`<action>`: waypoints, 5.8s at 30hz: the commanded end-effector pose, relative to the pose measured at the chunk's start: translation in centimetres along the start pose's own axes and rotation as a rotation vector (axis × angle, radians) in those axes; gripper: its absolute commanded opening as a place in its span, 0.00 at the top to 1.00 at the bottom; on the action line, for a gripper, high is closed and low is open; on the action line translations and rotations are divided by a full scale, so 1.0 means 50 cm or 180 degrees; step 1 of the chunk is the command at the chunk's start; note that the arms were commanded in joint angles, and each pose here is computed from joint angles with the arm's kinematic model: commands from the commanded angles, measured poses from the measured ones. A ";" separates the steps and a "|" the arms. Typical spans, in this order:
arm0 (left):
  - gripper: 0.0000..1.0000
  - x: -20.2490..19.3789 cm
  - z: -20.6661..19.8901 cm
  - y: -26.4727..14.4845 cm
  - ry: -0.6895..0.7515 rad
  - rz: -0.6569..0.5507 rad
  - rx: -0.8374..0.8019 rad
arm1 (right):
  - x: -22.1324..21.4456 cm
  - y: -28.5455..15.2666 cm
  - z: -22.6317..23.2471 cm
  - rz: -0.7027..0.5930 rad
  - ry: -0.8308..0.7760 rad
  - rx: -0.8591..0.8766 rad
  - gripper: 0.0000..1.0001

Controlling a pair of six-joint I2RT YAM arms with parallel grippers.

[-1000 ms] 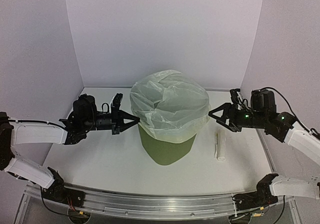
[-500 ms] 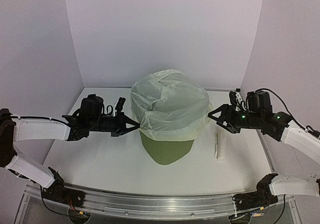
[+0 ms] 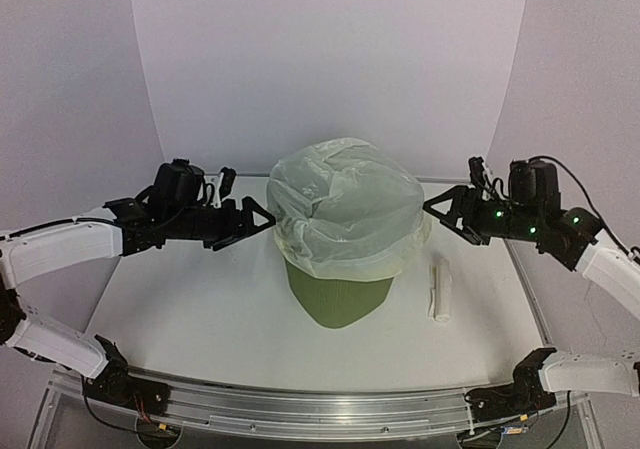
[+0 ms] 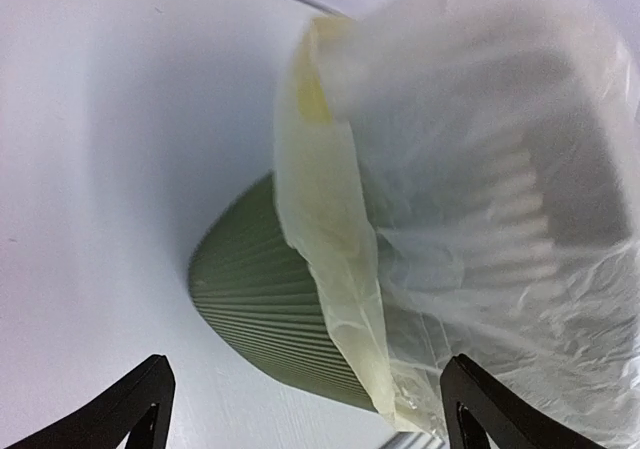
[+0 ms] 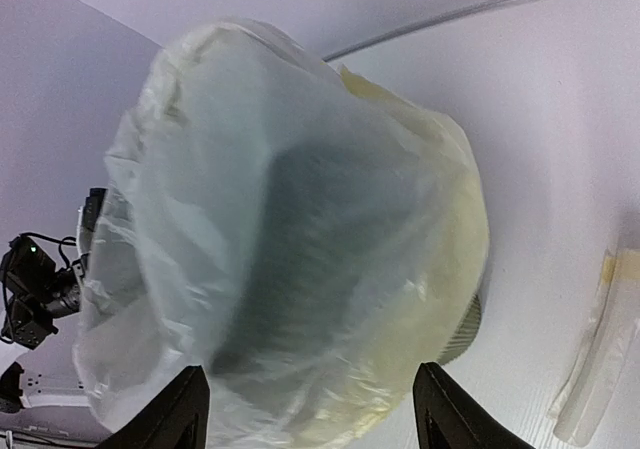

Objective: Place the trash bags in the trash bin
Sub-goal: Place the trash bag in the trash bin.

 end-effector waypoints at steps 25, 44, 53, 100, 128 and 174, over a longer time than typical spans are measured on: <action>0.28 0.174 -0.158 0.029 0.0637 -0.0107 -0.0235 | 0.037 0.298 0.229 0.1772 -0.1524 -0.0845 0.69; 0.92 0.160 -0.133 0.055 0.0836 0.0107 0.0062 | -0.054 0.399 0.078 0.2423 -0.1703 -0.1750 0.63; 0.96 0.166 -0.131 0.064 0.0846 0.0092 0.0125 | -0.005 0.330 0.171 0.2116 -0.1780 -0.1121 0.52; 0.85 0.170 -0.128 0.085 0.0908 0.0106 0.0158 | 0.039 -0.042 0.173 -0.0061 -0.0524 -0.0806 0.21; 0.97 0.137 -0.113 0.073 0.0995 0.0251 0.0063 | -0.114 0.032 -0.014 0.0636 -0.0254 -0.1364 1.00; 0.07 -0.041 -0.058 -0.187 0.0135 -0.0706 -0.1189 | 0.044 -0.050 0.265 0.0468 -0.1378 0.0175 0.23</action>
Point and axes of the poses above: each gripper's point midway between its finger pads, its own y axis out along the fingers, its own z axis along the line the jaws close on, x = y × z, the point moved 9 cm from there along -y, back along the fingers, and after that the axes turned 4 degrees about y, right-handed, at the moved point
